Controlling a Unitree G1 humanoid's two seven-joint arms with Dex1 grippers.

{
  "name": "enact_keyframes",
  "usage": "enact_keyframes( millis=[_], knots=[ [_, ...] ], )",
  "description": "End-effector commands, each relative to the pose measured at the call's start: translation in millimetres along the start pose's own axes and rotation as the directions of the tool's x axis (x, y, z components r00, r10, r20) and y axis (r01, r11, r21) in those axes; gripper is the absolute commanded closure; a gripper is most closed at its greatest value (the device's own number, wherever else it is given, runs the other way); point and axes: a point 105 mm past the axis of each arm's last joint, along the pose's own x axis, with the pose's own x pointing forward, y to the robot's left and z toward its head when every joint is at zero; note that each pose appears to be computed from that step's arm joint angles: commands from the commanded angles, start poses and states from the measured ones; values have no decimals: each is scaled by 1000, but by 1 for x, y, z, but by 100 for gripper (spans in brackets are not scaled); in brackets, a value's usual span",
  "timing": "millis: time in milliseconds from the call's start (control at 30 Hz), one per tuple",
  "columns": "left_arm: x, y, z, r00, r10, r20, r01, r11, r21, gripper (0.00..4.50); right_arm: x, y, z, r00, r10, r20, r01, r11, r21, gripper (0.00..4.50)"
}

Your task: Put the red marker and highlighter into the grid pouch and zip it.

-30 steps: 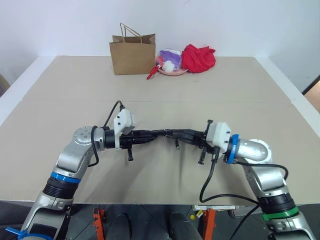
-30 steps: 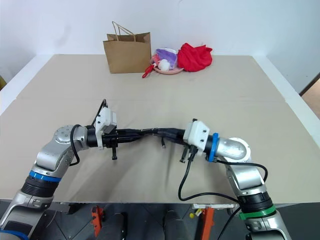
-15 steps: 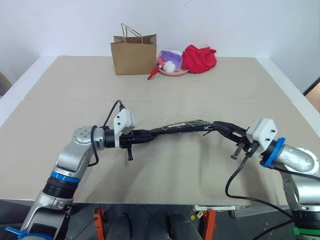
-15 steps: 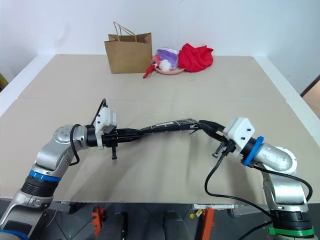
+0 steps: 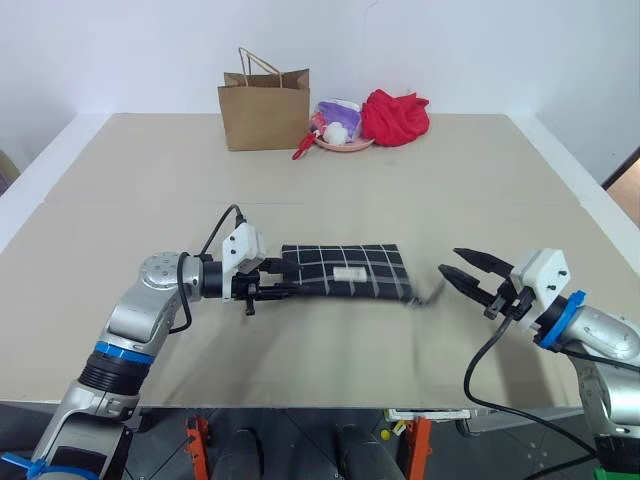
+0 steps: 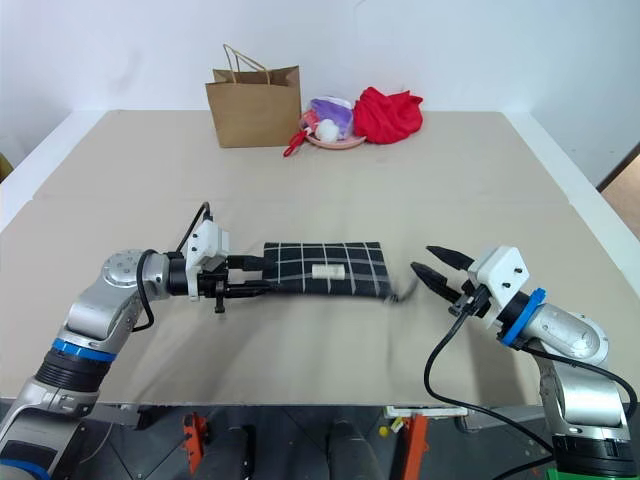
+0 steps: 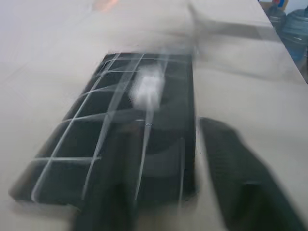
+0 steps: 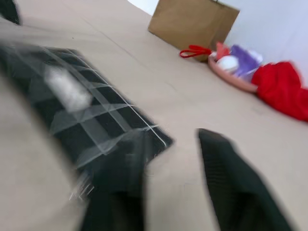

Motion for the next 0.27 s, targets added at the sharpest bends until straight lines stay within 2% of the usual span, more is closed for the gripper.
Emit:
enact_keyframes(
  millis=[33, 67, 100, 200, 267],
  knots=[
    [-13, -3, 17, 1000, -4, 20, 4, 1000, 3, 87, -1, 5, 7, 999, 36, 22, -38, 995, 94, 92],
    [-15, -4, 17, 1000, 3, 19, -3, 1000, -10, 33, -1, 6, 7, 999, 44, 20, -46, 992, 116, 36],
    [-20, -2, 16, 999, 31, 12, -31, 999, -19, 6, -1, 8, 5, 999, 49, 13, -51, 988, 145, 8],
    [-55, 17, -2, 962, 269, -49, -272, 961, -55, 6, -2, -3, -7, 999, -32, -26, 37, 976, 216, 8],
    [-67, 21, -10, 939, 336, -68, -340, 939, -53, 6, -3, -6, -9, 998, -50, -36, 57, 972, 230, 8]
  ],
)
